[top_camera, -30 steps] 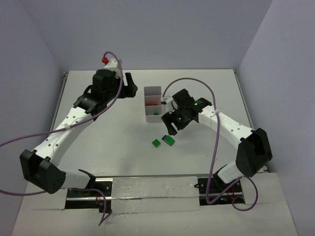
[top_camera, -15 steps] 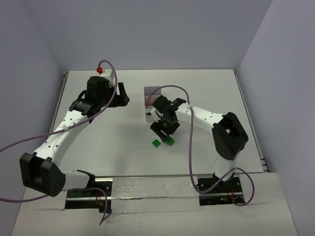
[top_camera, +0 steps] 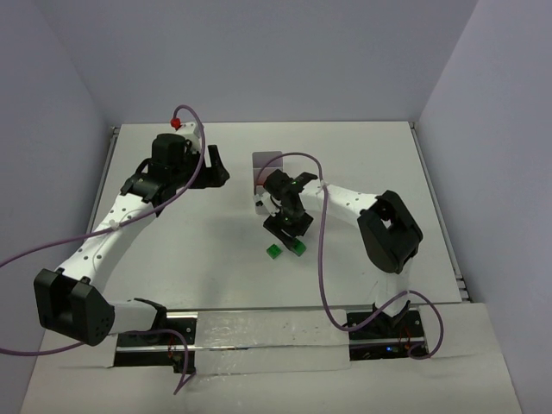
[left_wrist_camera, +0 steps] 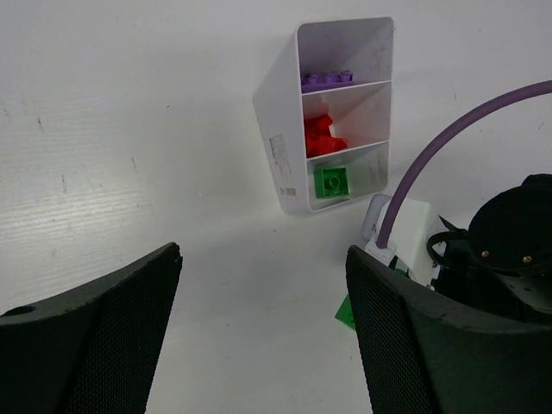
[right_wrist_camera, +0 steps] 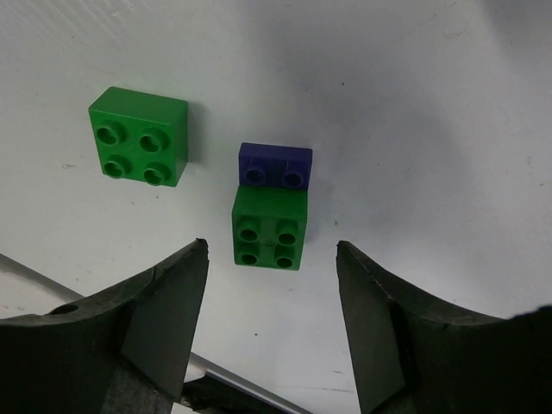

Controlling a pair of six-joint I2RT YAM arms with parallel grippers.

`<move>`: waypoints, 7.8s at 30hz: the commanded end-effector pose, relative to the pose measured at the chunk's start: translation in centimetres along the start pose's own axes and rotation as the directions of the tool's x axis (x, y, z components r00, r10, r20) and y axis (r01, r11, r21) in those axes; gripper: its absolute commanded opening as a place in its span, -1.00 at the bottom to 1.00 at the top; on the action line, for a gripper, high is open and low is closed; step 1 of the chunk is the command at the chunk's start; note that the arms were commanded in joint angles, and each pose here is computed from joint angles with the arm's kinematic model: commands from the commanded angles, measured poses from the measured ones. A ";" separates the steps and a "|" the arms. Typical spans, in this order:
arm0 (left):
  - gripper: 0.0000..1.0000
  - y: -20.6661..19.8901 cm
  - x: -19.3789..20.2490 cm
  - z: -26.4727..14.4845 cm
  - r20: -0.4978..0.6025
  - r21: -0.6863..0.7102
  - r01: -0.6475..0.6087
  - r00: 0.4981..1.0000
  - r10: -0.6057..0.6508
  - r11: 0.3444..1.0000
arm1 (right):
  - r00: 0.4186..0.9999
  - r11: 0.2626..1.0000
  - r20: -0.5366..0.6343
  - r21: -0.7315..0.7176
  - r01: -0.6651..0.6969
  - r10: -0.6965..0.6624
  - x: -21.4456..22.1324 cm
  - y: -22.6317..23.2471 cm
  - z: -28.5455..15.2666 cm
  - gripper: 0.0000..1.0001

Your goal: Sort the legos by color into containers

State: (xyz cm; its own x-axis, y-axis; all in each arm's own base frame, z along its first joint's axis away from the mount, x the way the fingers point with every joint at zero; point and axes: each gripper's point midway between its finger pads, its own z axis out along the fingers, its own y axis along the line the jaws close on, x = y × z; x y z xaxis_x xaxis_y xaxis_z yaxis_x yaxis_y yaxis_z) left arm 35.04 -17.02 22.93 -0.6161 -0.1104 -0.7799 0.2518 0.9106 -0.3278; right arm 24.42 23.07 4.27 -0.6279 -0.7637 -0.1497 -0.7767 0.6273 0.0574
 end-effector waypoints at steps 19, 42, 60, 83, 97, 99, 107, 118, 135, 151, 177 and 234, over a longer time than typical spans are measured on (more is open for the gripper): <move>0.67 -0.6 -0.6 0.0 0.023 0.034 0.012 1.000 -0.013 0.999 | 1.000 0.999 -0.002 0.022 0.029 -0.029 -0.9 -0.6 1.1 -0.38; 0.52 -6.8 0.0 -3.3 -0.062 0.419 0.061 0.997 -0.038 0.906 | 0.707 0.996 0.703 -0.094 -0.005 0.070 -8.5 0.0 -20.1 -1.00; 0.66 -14.6 2.1 -9.1 0.046 0.848 -0.096 0.993 0.108 0.521 | 0.638 0.871 0.757 -0.401 0.285 0.140 -8.8 6.6 -23.9 -1.00; 0.45 -16.1 2.2 -11.7 0.057 0.903 -0.103 0.991 0.121 0.417 | 0.662 0.509 0.688 -0.701 0.499 0.298 -6.9 10.3 -28.0 -1.00; 0.18 -17.8 2.7 -12.2 0.028 0.928 -0.073 0.991 0.128 0.364 | 0.661 0.572 0.700 -0.669 0.475 0.270 -7.5 10.3 -27.0 -1.00; 0.09 -17.8 2.8 -12.1 0.024 0.929 -0.070 0.991 0.130 0.363 | 0.660 0.571 0.701 -0.668 0.477 0.269 -7.5 10.3 -27.0 -1.00; -0.52 -17.6 3.6 -12.2 -0.001 0.932 -0.051 0.990 0.144 0.358 | 0.661 0.567 0.697 -0.675 0.473 0.278 -7.2 10.0 -26.9 -1.00; -1.00 -14.8 5.8 -10.9 -0.044 0.900 -0.040 0.982 0.182 0.435 | 0.608 0.615 0.728 -0.646 0.453 0.317 -6.2 6.8 -28.5 -1.00; -1.00 -4.9 -0.3 -3.2 0.113 0.481 -0.093 0.993 0.044 0.872 | 0.476 0.953 0.836 -0.166 -0.253 0.272 -13.4 -5.8 -20.2 -1.00; -1.00 -3.2 -2.3 -1.9 0.148 0.382 -0.087 0.988 0.032 0.920 | 0.468 0.898 0.881 0.151 -0.413 0.068 -15.5 -7.4 -11.3 -1.00; -1.00 -3.3 -2.8 -0.8 0.132 0.390 -0.072 0.991 0.021 0.918 | 0.490 0.908 0.869 0.152 -0.390 0.065 -15.3 -7.0 -7.7 -0.19; -0.33 -8.3 -4.2 16.9 0.179 -0.146 -0.072 0.979 0.098 0.987 | 0.398 0.819 0.857 -0.046 -0.572 0.326 -6.0 -15.8 -19.1 0.99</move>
State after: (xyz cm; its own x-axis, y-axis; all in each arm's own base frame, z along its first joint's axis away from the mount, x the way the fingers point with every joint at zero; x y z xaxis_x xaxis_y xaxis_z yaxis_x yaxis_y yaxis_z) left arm 47.47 -29.52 17.19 -0.5012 -0.0565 -0.8635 0.1764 0.9702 -0.1658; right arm 39.87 15.01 22.82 -0.4727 0.0418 -0.8803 -0.2631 0.9466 0.1862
